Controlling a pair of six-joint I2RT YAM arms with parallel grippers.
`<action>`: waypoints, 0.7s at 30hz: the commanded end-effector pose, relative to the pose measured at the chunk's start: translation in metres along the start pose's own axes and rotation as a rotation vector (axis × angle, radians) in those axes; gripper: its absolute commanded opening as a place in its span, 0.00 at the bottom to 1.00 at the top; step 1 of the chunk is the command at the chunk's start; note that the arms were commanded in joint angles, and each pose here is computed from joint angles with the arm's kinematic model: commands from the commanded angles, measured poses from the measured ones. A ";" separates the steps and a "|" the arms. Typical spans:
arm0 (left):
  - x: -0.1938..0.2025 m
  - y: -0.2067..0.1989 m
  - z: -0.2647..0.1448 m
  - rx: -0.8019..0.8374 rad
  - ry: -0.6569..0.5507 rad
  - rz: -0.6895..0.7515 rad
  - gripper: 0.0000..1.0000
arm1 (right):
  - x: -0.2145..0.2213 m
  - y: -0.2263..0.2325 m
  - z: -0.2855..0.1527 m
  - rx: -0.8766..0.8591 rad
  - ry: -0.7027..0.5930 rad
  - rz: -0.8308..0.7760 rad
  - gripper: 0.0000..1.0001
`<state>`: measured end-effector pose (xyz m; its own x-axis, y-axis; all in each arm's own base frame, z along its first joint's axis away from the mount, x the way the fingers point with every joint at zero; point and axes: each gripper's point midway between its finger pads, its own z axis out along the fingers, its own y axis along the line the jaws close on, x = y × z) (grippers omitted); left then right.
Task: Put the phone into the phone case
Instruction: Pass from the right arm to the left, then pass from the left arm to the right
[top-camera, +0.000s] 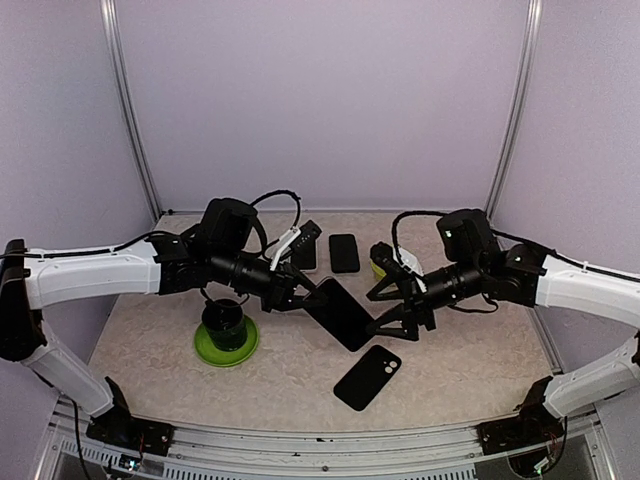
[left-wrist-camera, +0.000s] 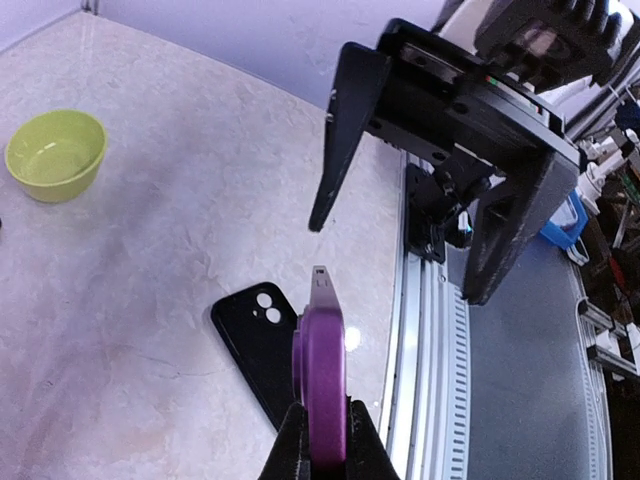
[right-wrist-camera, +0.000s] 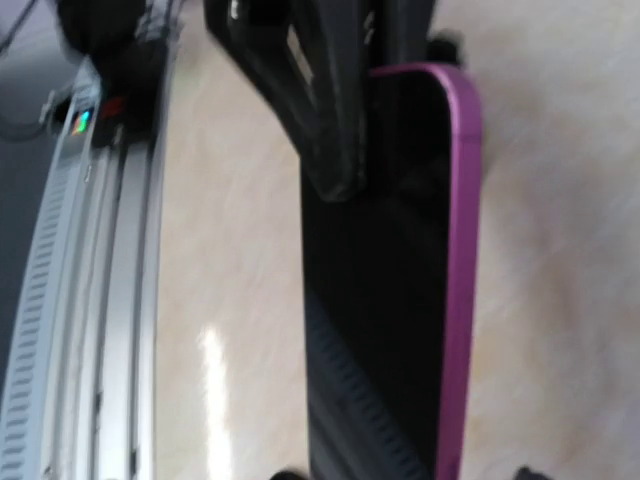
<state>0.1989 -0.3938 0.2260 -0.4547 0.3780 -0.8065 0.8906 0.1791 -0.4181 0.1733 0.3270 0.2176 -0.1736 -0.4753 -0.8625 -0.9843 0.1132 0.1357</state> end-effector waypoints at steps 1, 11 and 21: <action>-0.058 -0.011 -0.035 0.003 -0.270 0.063 0.00 | -0.034 -0.016 -0.021 0.134 -0.184 0.009 0.85; -0.080 -0.037 -0.069 0.099 -0.517 0.076 0.00 | -0.061 -0.034 -0.042 0.198 -0.467 0.212 0.96; -0.087 -0.039 -0.060 0.153 -0.591 0.017 0.00 | -0.067 -0.005 -0.024 -0.093 -0.548 0.267 0.90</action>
<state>0.2055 -0.3732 0.3088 -0.4367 -0.0933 -0.8947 0.8925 0.0801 -0.4440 0.2032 0.3304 0.2720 -0.3682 0.0224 -0.9295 -0.9033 0.2282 0.3634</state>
